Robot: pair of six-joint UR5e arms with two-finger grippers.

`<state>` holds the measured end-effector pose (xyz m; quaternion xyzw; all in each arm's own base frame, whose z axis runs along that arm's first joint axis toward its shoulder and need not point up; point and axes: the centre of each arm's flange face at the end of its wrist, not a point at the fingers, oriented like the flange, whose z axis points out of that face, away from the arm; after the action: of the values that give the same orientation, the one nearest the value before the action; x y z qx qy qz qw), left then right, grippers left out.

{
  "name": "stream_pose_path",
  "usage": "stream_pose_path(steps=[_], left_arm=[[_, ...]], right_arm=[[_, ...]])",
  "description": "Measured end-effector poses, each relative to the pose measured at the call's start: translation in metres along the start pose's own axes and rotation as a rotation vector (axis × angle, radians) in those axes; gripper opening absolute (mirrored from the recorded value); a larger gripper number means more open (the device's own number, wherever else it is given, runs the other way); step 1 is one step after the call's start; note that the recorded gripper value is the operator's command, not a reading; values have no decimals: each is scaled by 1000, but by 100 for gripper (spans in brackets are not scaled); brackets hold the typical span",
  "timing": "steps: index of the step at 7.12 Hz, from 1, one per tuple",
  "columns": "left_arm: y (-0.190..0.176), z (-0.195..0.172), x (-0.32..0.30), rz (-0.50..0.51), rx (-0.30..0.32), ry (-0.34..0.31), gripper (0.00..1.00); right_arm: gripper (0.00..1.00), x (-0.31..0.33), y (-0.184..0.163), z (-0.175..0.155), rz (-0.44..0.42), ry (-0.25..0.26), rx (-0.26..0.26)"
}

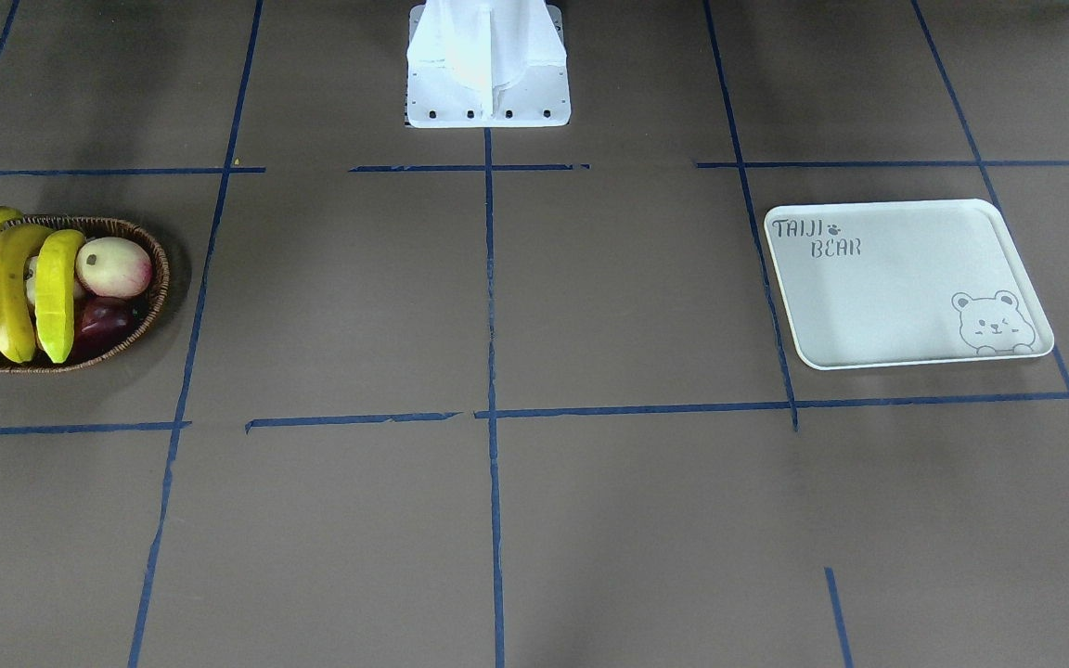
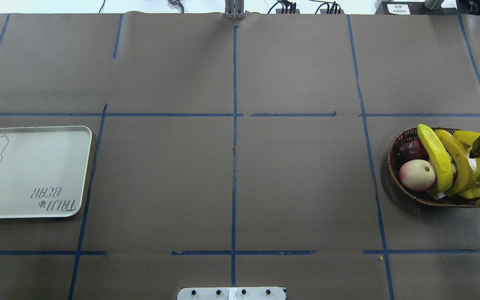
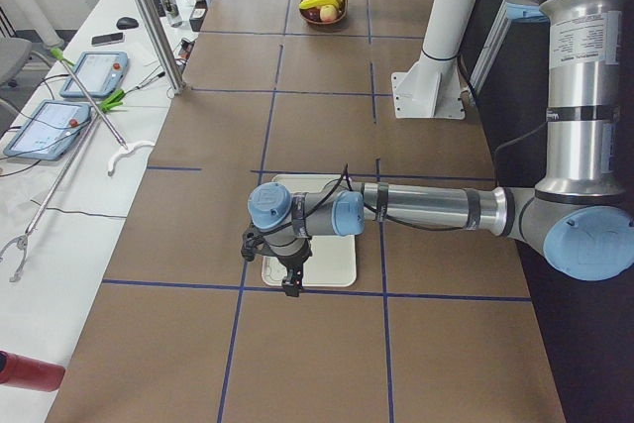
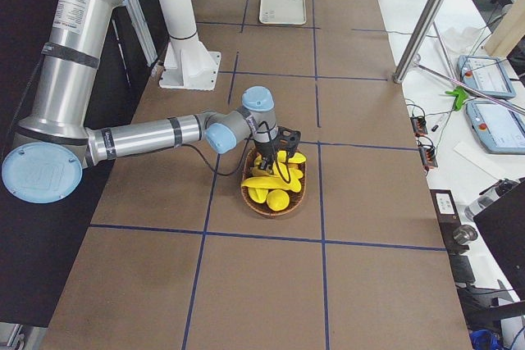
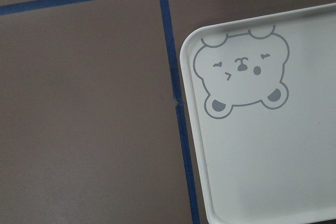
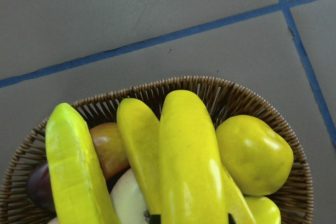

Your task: Transfer all bananas from basket to plate

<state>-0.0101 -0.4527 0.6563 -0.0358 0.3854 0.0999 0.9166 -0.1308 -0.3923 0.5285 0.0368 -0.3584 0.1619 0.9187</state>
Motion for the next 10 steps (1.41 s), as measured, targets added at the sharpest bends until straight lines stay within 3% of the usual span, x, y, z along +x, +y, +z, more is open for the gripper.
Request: stream_pose_path(steps=[3, 6, 8, 10], left_arm=[[-6, -5, 11, 29, 9, -6, 100], [-60, -34, 57, 126, 68, -14, 100], [-97, -65, 91, 186, 128, -15, 100], [-110, -75, 118, 149, 179, 18, 100]], right_arm=[[0, -6, -16, -48, -29, -89, 44], [0, -42, -33, -67, -117, -169, 76], [0, -67, -39, -66, -150, -262, 62], [0, -114, -34, -50, -110, -385, 32]])
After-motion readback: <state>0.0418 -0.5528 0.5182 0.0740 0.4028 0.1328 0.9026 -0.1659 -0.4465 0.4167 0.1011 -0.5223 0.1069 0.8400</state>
